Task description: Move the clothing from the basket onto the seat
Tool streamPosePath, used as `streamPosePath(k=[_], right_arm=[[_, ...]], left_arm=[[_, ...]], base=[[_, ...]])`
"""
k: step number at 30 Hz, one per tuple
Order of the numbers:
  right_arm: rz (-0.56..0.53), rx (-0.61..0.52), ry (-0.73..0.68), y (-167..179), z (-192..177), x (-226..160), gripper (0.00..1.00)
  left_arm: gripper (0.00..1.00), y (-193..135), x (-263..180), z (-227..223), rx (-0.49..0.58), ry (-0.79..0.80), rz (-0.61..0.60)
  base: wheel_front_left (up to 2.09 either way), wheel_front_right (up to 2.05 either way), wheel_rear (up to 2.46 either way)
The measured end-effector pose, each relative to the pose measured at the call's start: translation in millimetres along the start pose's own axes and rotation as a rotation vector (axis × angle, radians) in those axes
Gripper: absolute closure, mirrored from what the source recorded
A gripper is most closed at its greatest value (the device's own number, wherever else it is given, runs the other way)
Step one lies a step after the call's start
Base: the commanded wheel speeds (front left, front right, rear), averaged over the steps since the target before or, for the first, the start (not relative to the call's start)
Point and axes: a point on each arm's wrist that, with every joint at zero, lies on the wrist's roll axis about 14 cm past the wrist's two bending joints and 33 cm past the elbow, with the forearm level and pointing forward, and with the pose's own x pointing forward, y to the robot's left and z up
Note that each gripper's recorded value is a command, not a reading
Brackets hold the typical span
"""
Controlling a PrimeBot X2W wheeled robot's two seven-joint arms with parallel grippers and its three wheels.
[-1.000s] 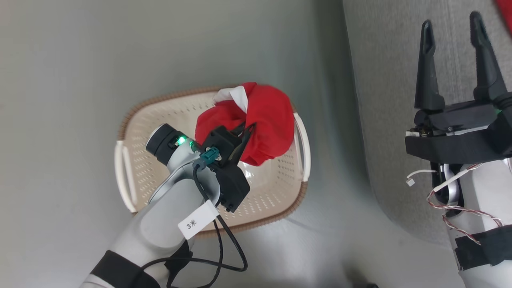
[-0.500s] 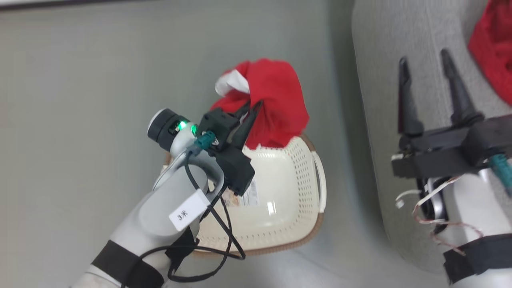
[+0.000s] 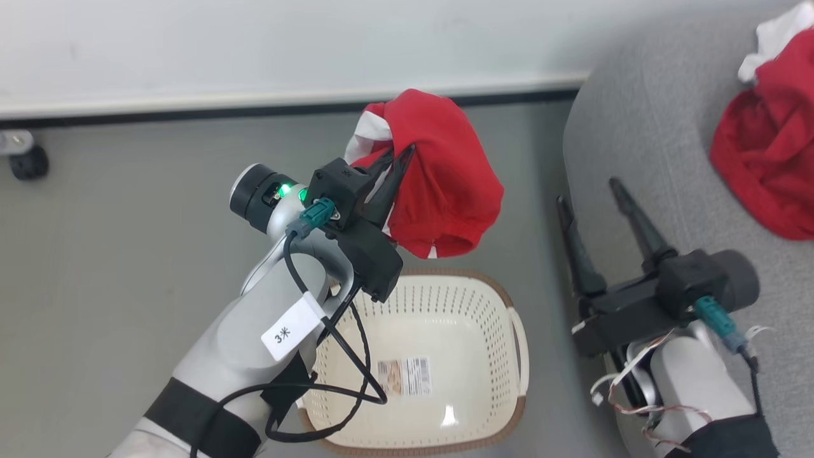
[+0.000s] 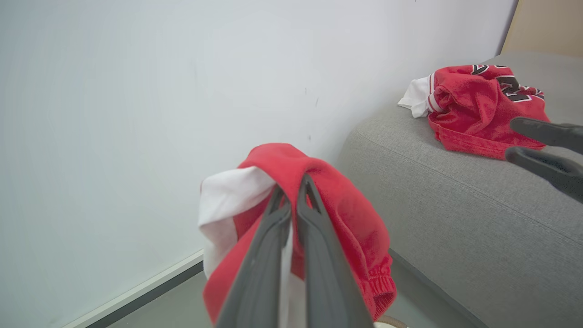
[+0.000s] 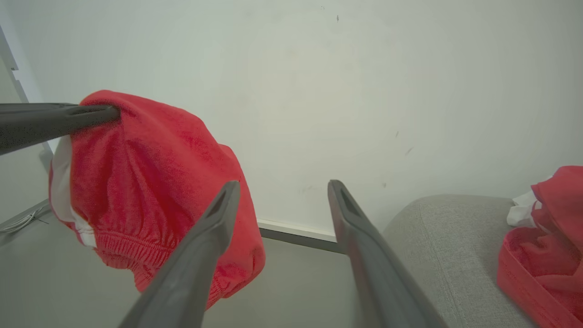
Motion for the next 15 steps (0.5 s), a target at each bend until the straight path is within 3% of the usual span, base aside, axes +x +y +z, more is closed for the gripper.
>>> streamPosePath(k=[15], right_arm=[[0.133, -0.020, 0.007, 48.9, 20.7, -33.5, 0.00]], left_arm=[[1.00, -38.4, -47.2, 57.4, 0.082, -0.099, -0.041]], base=[[0.00, 0.00, 0.00]])
